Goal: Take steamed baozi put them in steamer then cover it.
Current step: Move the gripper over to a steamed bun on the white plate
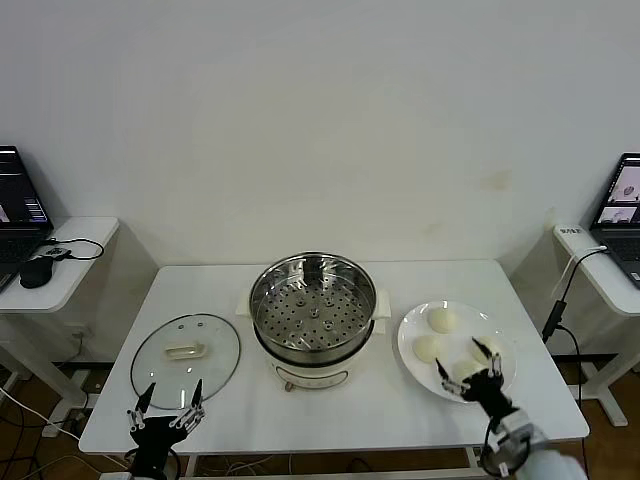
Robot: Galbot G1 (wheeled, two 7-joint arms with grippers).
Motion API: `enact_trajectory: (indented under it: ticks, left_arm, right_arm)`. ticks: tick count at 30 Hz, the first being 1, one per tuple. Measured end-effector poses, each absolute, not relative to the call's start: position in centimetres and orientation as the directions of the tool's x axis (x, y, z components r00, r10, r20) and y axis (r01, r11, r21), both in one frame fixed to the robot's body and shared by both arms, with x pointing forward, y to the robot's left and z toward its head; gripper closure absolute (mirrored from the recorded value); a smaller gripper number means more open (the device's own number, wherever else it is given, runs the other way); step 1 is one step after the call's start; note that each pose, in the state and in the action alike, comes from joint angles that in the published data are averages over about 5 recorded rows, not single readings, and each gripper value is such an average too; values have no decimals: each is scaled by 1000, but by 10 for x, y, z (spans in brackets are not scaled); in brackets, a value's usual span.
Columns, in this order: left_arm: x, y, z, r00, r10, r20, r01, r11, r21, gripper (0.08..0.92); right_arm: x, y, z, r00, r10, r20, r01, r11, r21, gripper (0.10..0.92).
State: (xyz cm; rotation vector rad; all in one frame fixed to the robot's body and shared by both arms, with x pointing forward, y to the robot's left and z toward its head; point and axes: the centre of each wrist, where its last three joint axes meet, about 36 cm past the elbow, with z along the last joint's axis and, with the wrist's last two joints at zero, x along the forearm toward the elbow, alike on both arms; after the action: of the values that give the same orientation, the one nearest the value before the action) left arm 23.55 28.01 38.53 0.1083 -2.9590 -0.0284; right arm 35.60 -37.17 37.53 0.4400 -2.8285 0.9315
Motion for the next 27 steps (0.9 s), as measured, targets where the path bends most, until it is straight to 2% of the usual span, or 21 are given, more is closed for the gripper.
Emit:
enact_trajectory:
  ticks: [8,13,19,27]
  left_arm:
    - [241,282,393,-986,-79,149,-72,996,50,177]
    - [242,284,396,-987,-82,138,-75,995,59,177]
    - [242,288,394,-986,-97,136,-88,994,70,177]
    - [243,293,393,-986,-120,119,-110,990,85,177]
  right_arm:
    - [417,-409,422,-904,-268,333,-427,517,-742,200]
    - [464,-428,454,-849,-272,453,-523,317,-791,200]
    - [521,-434,479,-753,-272,599,-647,140,-750,200]
    - [580,-425,489,-586,-264,766,-793,-8,-609,200]
